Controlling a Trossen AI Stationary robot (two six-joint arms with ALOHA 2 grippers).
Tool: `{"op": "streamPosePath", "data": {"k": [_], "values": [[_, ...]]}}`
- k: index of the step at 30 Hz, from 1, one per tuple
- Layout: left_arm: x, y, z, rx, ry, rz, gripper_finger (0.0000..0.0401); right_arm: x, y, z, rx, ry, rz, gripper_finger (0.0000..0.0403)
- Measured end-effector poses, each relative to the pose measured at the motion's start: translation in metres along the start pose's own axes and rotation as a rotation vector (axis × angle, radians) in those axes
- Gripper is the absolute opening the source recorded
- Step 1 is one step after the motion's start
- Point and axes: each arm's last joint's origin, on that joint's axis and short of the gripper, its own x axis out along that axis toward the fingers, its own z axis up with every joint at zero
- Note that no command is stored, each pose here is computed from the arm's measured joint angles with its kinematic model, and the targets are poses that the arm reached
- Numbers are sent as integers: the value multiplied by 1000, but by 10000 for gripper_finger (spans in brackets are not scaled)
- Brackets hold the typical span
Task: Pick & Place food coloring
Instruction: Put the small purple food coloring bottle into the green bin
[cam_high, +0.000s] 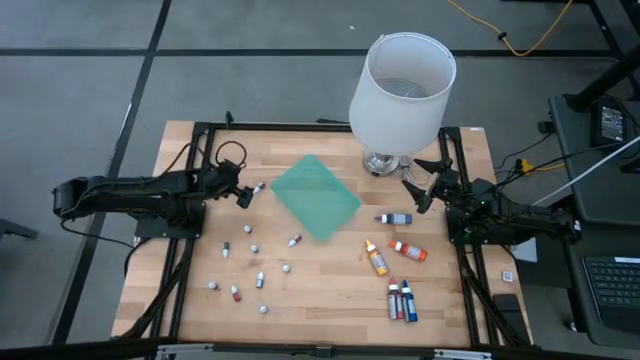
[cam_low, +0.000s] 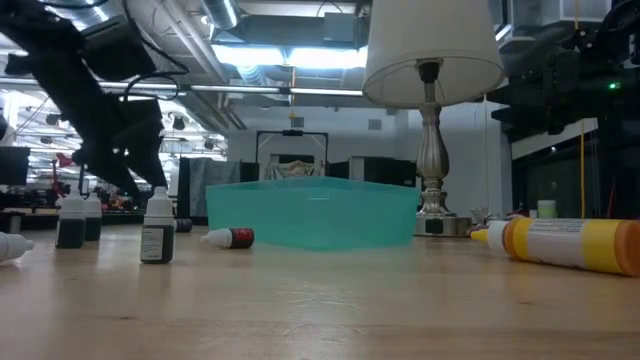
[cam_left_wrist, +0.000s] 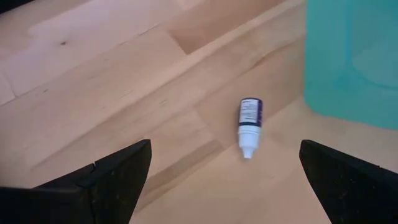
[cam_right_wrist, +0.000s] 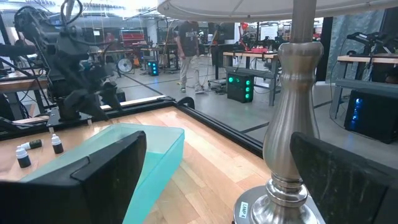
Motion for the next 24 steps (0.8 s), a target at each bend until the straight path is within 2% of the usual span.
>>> {"op": "streamPosePath", "data": {"k": [8, 18, 24], "values": [[9, -6, -22, 80, -91, -36, 400, 0, 0, 0, 0, -1, 0, 397], [18, -5, -50, 117, -140, -22, 400, 0, 0, 0, 0, 0, 0, 397], [23, -6, -56, 119, -171, -13, 400, 0, 0, 0, 0, 0, 0, 397]]}}
